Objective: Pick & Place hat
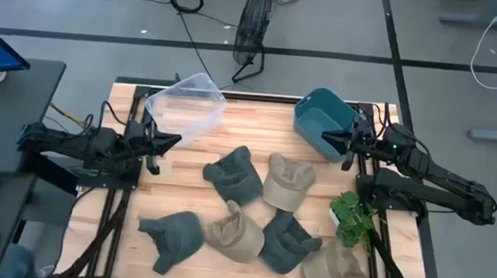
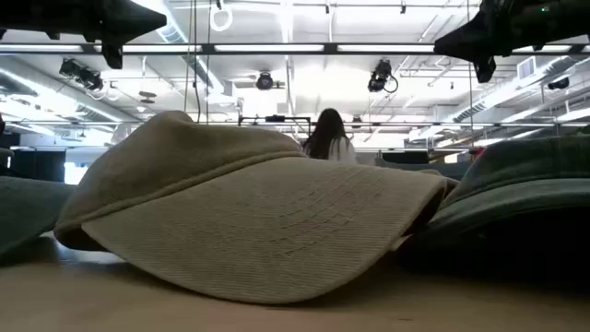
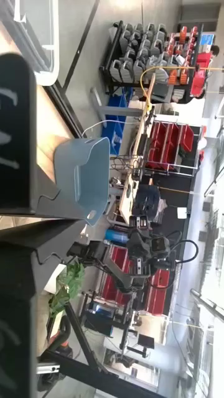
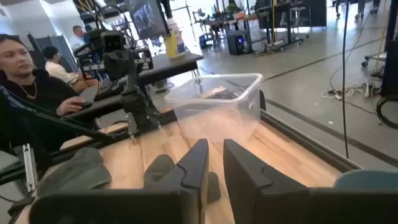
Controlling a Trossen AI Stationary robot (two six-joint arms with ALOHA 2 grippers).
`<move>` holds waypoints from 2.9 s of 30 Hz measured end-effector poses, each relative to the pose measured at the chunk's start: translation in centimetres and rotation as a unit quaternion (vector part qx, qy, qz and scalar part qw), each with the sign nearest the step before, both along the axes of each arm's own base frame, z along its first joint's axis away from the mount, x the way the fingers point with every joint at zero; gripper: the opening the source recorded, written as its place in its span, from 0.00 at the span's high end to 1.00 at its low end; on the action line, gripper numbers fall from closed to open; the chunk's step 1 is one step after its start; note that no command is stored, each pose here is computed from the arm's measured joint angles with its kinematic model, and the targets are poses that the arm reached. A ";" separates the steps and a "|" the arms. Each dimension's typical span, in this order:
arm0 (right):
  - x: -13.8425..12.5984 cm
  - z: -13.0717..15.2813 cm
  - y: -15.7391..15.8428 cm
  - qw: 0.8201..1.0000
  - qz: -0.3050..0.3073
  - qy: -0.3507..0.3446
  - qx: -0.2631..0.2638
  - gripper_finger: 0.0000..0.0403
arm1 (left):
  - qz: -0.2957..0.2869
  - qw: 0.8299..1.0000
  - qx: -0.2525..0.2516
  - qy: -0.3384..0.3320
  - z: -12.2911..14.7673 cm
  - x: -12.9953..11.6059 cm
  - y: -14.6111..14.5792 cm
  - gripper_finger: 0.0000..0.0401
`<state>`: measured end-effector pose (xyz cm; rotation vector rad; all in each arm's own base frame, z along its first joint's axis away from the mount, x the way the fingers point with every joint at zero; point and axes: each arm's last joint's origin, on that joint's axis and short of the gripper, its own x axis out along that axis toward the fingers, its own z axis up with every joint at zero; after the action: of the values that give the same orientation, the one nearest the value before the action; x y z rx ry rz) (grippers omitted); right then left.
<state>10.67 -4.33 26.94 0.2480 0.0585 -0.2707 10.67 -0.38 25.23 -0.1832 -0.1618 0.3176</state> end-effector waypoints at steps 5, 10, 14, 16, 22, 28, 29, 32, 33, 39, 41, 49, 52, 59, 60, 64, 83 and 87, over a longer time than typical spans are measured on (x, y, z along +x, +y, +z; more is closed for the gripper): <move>0.0 -0.1 0.0 1.000 0.000 0.004 0.003 0.87 | 0.000 1.000 -0.001 0.000 0.0 0.0 0.0 0.95; 0.0 -0.1 0.0 1.000 0.000 0.003 0.003 0.87 | -0.002 1.000 -0.016 -0.005 0.0 0.0 0.0 0.95; 0.0 0.0 0.0 1.000 0.000 0.000 0.001 0.87 | -0.004 1.000 -0.029 -0.010 0.0 0.0 0.0 0.95; 0.0 0.2 0.0 1.000 0.000 -0.007 -0.012 0.87 | -0.007 0.998 -0.054 -0.019 0.0 0.0 0.0 0.94; 0.1 1.6 -0.1 0.996 0.000 -0.066 -0.060 0.84 | -0.009 0.992 -0.117 -0.040 0.0 0.4 0.0 0.84; 1.4 2.6 -0.5 0.993 0.010 -0.097 -0.070 0.75 | -0.016 0.991 -0.117 -0.067 1.0 1.9 -0.3 0.72; 1.7 2.9 -0.6 0.993 0.012 -0.092 -0.069 0.74 | -0.016 0.992 -0.109 -0.060 1.5 2.3 -0.4 0.71; 2.6 4.1 -0.8 0.993 0.021 -0.082 -0.084 0.69 | -0.012 0.996 -0.080 -0.034 3.6 3.7 -0.6 0.69; 2.9 4.7 -0.8 0.992 0.023 -0.080 -0.092 0.67 | -0.011 0.997 -0.069 -0.022 4.5 4.4 -0.7 0.69; 4.3 6.7 -1.3 0.994 0.030 -0.036 -0.101 0.65 | -0.001 0.989 -0.086 0.118 8.0 8.2 -1.2 0.69; 4.6 6.8 -1.4 0.995 0.033 -0.006 -0.090 0.65 | 0.007 0.978 -0.118 0.173 8.2 9.3 -1.3 0.69; 5.4 6.0 -1.7 0.992 0.043 0.065 -0.096 0.65 | 0.002 0.945 -0.163 0.282 7.2 15.0 -2.2 0.68; 5.7 5.8 -1.8 0.992 0.044 0.075 -0.092 0.65 | -0.005 0.931 -0.195 0.307 5.6 17.1 -2.4 0.63; 6.0 5.4 -1.9 0.991 0.057 0.084 -0.084 0.65 | 0.042 0.895 -0.234 0.378 0.2 20.9 -1.5 0.49; 6.0 5.4 -1.8 0.991 0.063 0.084 -0.083 0.65 | 0.047 0.888 -0.238 0.391 -0.7 21.3 -1.3 0.48; 6.0 5.2 -1.7 0.990 0.081 0.091 -0.074 0.65 | 0.061 0.861 -0.274 0.425 -4.0 22.8 -0.9 0.47; 5.8 4.2 -1.2 0.984 0.100 0.140 -0.055 0.65 | 0.055 0.828 -0.306 0.466 -8.5 24.4 -1.0 0.74; 5.8 4.2 -1.2 0.983 0.102 0.141 -0.064 0.65 | 0.046 0.825 -0.335 0.453 -7.6 24.9 -1.1 0.96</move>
<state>16.49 -5.49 31.14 0.0725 0.3447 -0.1034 35.62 -1.49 17.58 -0.7016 0.9126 0.5197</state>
